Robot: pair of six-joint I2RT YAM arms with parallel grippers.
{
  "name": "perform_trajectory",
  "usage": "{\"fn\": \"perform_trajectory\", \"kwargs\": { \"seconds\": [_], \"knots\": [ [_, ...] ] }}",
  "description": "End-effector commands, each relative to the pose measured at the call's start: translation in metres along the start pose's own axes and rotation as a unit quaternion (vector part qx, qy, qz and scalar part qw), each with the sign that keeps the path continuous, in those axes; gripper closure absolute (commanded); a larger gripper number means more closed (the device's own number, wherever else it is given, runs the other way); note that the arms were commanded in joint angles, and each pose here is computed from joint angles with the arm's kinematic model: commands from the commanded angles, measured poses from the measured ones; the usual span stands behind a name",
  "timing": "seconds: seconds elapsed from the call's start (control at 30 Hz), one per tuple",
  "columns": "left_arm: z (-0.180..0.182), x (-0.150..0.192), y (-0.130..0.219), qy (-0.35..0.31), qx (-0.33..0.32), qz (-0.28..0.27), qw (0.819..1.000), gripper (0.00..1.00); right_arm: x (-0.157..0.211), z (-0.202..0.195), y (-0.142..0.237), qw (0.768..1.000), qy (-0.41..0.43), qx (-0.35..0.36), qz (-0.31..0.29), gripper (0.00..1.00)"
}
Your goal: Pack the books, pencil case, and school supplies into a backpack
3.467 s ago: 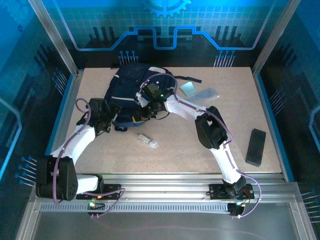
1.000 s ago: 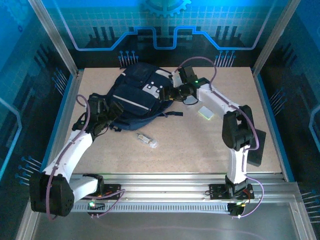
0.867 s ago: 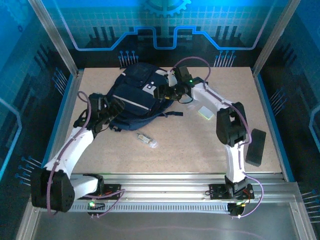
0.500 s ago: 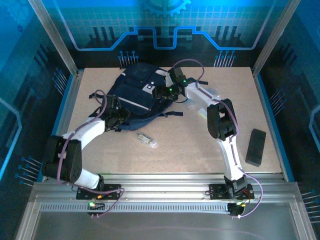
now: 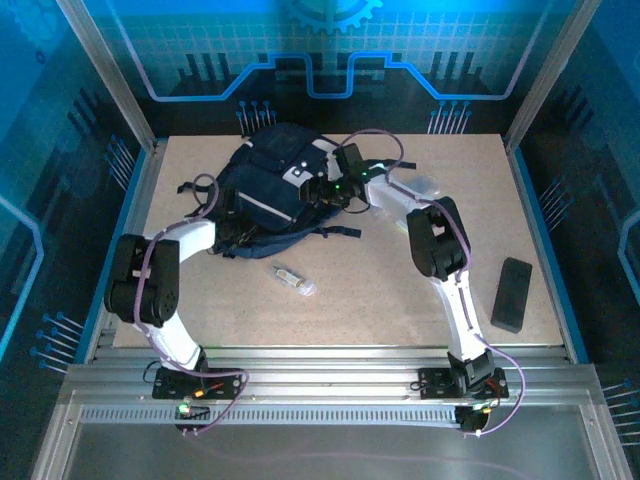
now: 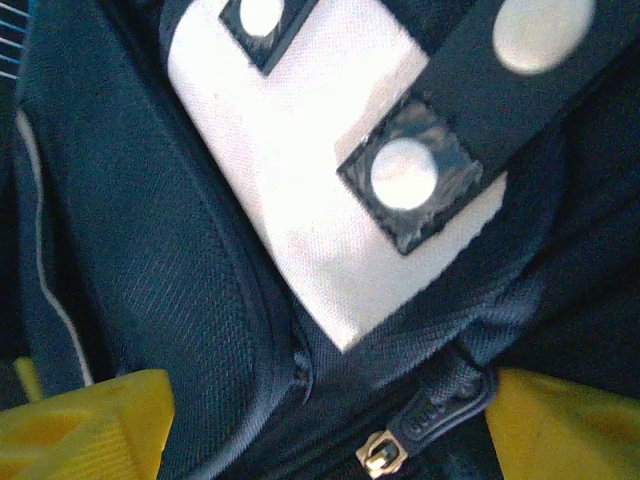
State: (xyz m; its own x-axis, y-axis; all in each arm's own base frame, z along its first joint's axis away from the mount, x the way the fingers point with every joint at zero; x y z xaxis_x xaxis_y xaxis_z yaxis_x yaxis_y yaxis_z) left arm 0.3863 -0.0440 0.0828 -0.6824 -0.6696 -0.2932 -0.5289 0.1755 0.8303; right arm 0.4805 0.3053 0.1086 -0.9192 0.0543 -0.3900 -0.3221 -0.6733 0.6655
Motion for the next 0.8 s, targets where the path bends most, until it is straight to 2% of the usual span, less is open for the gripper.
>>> {"fn": "perform_trajectory", "kwargs": {
  "seconds": [0.0,0.17,0.27,0.5,0.67,0.77],
  "knots": [
    [0.014,-0.014,-0.015,-0.018,-0.052,-0.012,0.998,0.85,0.015,0.065,0.024,0.991,0.012,-0.133,0.021,0.18],
    [0.016,-0.034,-0.01,-0.022,-0.06,-0.021,0.998,0.82,0.024,0.099,0.068,0.973,0.053,-0.225,-0.006,0.18],
    [0.016,-0.04,0.0,-0.042,-0.071,-0.032,0.996,0.77,0.027,0.1,0.087,0.967,0.07,-0.244,-0.008,0.18],
    [-0.006,-0.044,0.031,-0.08,-0.038,-0.034,0.995,0.59,0.017,0.029,0.088,0.994,0.009,-0.107,-0.032,0.2],
    [-0.031,-0.03,0.056,-0.088,0.008,-0.024,0.996,0.5,0.004,0.016,0.067,0.997,0.028,-0.065,-0.027,0.2],
    [-0.038,-0.018,0.06,-0.062,0.044,-0.016,0.997,0.47,-0.005,0.012,0.053,0.997,0.037,-0.058,-0.023,0.2]
  ]
}}
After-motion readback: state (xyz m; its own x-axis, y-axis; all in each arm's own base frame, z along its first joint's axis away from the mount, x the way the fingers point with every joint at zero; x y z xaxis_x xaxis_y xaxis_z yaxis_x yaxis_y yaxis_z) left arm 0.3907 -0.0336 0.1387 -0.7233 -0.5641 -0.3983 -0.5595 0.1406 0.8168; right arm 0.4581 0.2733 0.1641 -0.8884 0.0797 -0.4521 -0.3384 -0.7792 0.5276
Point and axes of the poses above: each hand's point on the last joint's axis, 136 mm out from that joint toward the fingers, its own y axis back along the fingers, its own z axis along the line the jaws close on, x = y × z, the point moved 5 cm from there along y, back along the fingers, and after that the axes turned 2 degrees about -y, right-handed, at the moved point
